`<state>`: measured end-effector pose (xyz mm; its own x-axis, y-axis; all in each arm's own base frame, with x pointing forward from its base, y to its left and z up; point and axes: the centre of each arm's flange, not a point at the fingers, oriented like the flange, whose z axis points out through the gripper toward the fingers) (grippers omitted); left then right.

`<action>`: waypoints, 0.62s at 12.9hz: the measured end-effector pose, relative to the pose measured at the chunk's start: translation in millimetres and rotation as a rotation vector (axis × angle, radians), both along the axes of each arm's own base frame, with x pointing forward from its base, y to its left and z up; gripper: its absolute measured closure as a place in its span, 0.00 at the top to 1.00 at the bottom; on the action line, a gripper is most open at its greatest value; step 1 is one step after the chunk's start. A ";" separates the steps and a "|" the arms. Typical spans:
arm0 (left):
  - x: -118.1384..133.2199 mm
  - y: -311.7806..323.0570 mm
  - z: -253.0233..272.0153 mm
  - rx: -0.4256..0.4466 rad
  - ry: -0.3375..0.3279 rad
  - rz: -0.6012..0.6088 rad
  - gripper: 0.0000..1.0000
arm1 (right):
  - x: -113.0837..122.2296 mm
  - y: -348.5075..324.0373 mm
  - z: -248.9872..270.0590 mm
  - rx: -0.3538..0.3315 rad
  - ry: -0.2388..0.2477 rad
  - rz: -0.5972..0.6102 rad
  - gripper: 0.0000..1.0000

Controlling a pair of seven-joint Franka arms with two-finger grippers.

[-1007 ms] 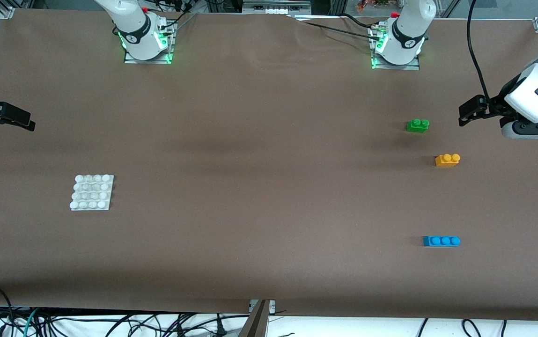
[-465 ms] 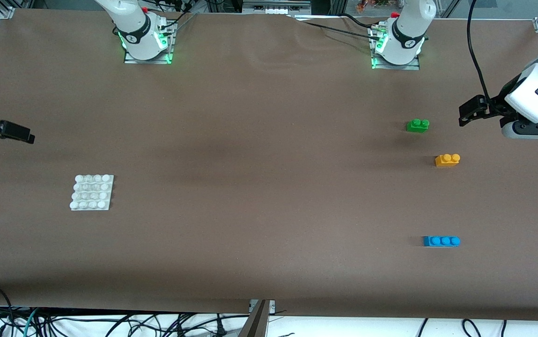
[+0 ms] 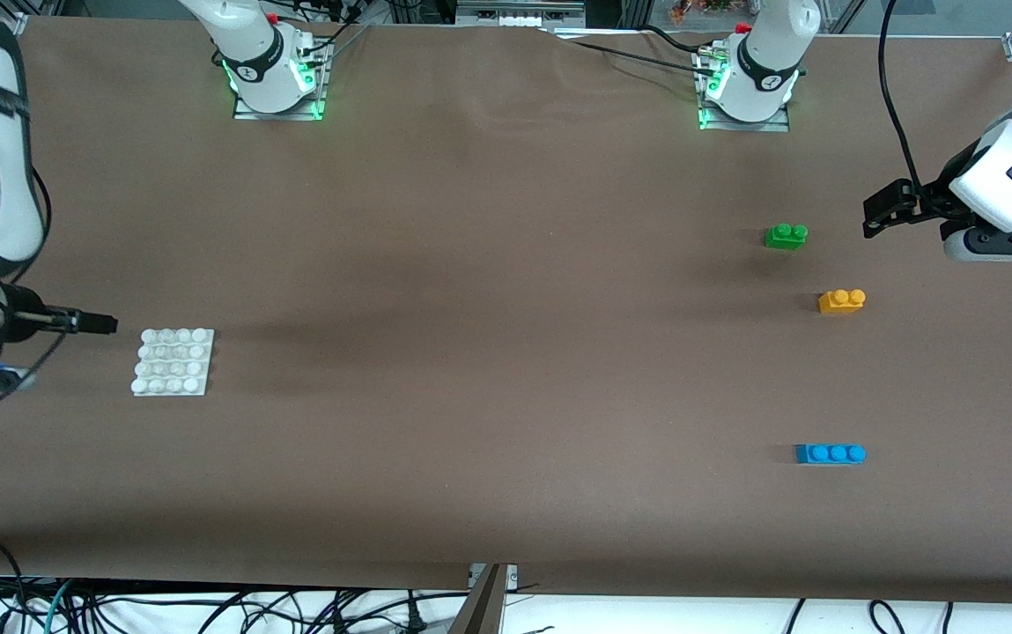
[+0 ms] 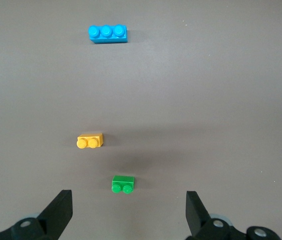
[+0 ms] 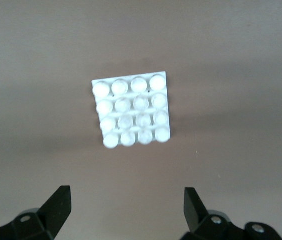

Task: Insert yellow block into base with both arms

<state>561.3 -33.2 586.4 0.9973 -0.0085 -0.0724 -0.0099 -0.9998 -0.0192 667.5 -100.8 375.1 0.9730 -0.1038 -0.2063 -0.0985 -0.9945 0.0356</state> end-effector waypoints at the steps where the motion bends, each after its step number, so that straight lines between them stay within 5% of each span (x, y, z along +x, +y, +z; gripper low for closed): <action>1: 0.0 0.0 0.0 0.000 0.000 0.000 1.00 | 4.4 -2.8 -21.7 -0.002 0.000 -0.002 1.00; 8: 0.0 0.1 0.2 0.000 0.000 0.000 1.00 | 13.2 -7.2 -124.2 -0.007 0.003 0.001 1.00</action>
